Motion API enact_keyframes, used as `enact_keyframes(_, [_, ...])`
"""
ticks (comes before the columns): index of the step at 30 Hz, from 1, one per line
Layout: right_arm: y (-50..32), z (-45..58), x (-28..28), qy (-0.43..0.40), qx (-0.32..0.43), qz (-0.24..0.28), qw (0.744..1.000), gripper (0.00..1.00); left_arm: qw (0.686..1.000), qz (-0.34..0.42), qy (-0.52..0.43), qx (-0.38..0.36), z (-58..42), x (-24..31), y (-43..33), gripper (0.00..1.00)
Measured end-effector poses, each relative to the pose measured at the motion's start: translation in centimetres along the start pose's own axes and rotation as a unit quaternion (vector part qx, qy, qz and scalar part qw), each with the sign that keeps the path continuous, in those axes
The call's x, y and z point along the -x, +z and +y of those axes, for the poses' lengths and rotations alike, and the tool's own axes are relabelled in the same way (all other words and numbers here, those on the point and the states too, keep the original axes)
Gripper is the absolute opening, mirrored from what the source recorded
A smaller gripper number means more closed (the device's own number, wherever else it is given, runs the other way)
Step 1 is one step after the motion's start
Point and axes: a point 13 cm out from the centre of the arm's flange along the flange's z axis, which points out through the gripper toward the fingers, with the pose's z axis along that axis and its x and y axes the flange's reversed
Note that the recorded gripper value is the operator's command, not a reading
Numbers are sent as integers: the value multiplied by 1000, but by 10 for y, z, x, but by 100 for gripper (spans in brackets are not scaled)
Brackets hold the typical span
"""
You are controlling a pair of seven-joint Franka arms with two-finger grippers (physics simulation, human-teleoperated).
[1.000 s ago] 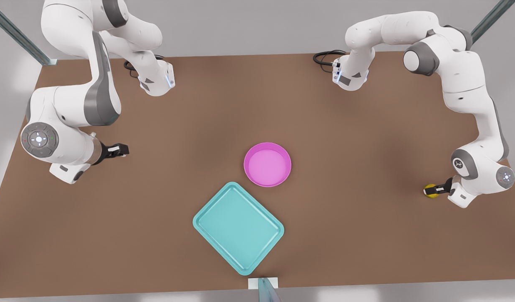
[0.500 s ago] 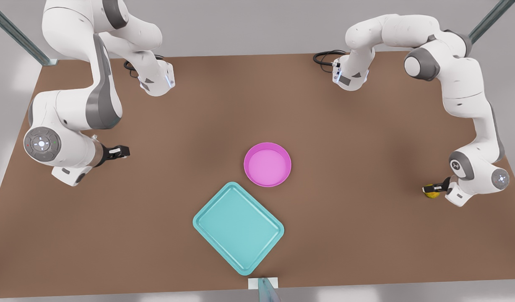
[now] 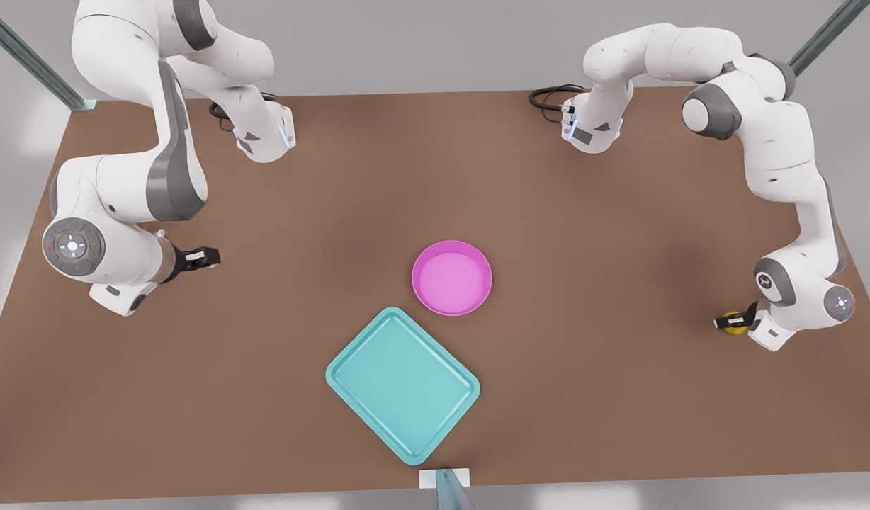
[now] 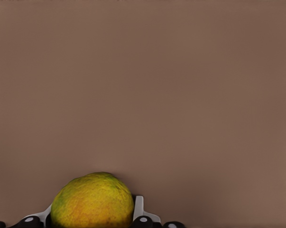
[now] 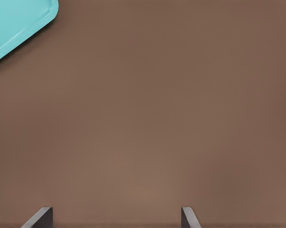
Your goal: Place the orange on the plate with the left arm and the plate on the tray with the right arm
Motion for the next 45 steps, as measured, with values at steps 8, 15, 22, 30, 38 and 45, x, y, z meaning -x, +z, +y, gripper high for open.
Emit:
enact_keyframes(8, [1, 0, 0, 0, 0, 1, 1000, 100, 995, -36, 90, -3, -200, 23, -140, 50])
enact_keyframes(15, [4, 0, 2, -1, 1, 3, 1000, 100, 969, 3, 247, 20, -608, -110, -141, 53])
enact_keyframes(22, [9, 1, 4, -2, 2, 7, 1000, 100, 980, 52, 184, 51, -681, -187, -78, 53])
enact_keyframes(30, [10, 1, 5, -2, 2, 7, 1000, 100, 991, 75, 89, 70, -689, -209, -41, 100])
enact_keyframes(38, [91, 107, 36, -69, 64, 69, 993, 100, 989, -16, -149, -16, -420, -76, -355, 100])
enact_keyframes(45, [227, 342, 37, -136, 121, 51, 982, 100, 986, 12, -164, -18, -287, -164, -436, 100])
